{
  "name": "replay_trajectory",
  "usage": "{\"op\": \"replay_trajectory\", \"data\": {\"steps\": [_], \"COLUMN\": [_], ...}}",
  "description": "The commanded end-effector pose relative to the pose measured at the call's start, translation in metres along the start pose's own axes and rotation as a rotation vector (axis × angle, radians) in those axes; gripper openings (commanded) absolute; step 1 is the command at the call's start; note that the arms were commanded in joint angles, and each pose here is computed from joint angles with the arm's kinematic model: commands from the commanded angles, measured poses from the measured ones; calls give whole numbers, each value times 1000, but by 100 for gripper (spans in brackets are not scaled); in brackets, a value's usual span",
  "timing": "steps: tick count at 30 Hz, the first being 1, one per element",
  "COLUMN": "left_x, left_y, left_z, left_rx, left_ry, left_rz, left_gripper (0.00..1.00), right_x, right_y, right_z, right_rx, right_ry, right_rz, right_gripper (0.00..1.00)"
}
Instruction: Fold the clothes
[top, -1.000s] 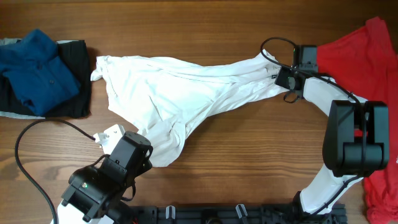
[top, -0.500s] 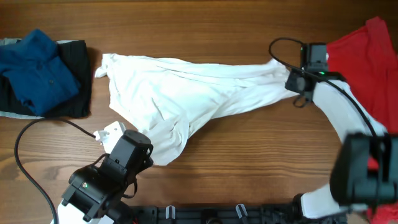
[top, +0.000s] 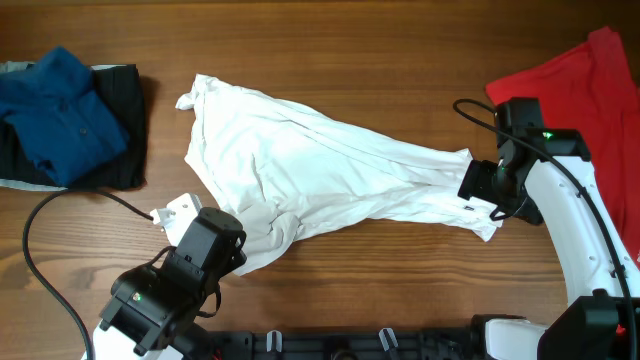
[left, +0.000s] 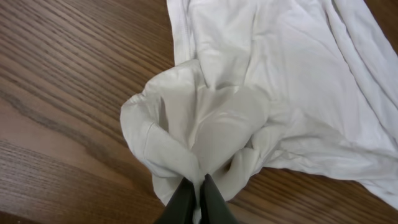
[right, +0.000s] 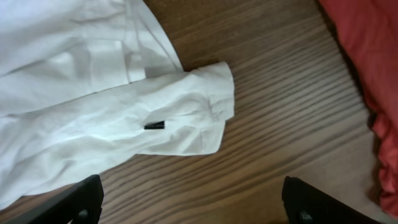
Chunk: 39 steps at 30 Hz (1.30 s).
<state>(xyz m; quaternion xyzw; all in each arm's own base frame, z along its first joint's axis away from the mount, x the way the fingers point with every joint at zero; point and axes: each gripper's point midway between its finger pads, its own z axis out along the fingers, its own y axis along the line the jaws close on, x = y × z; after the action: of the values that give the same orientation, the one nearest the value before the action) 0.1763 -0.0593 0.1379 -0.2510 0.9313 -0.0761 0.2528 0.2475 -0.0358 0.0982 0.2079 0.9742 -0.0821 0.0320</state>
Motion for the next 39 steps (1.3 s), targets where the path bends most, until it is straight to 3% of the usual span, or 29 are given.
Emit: {"op": "replay_trajectory", "data": {"steps": [1, 22, 23, 25, 27, 28, 29, 35, 39], "left_x": [-2, 4, 4, 4, 4, 5, 5, 5, 4], "left_y": [1, -2, -2, -2, 0, 0, 1, 1, -2], "left_z": [0, 0, 0, 0, 0, 0, 0, 0, 0], "left_rx": [-4, 12, 12, 11, 6, 4, 2, 1, 11], "left_ry": [-6, 24, 24, 25, 27, 29, 30, 30, 24], "left_rz": [-17, -16, -16, -16, -15, -14, -13, -13, -16], "left_gripper": [4, 5, 5, 5, 5, 5, 5, 5, 4], "right_x": [2, 20, 17, 10, 7, 7, 8, 9, 4], "right_y": [7, 12, 13, 15, 15, 13, 12, 9, 7], "right_z": [5, 72, 73, 74, 74, 74, 74, 60, 34], "right_rx": [-32, 44, 40, 34, 38, 48, 56, 50, 3], "right_ry": [19, 213, 201, 169, 157, 157, 157, 137, 49], "right_rz": [-38, -40, -38, -33, -32, -30, -25, 34, 51], "right_gripper": [92, 86, 83, 67, 42, 25, 18, 5, 5]}}
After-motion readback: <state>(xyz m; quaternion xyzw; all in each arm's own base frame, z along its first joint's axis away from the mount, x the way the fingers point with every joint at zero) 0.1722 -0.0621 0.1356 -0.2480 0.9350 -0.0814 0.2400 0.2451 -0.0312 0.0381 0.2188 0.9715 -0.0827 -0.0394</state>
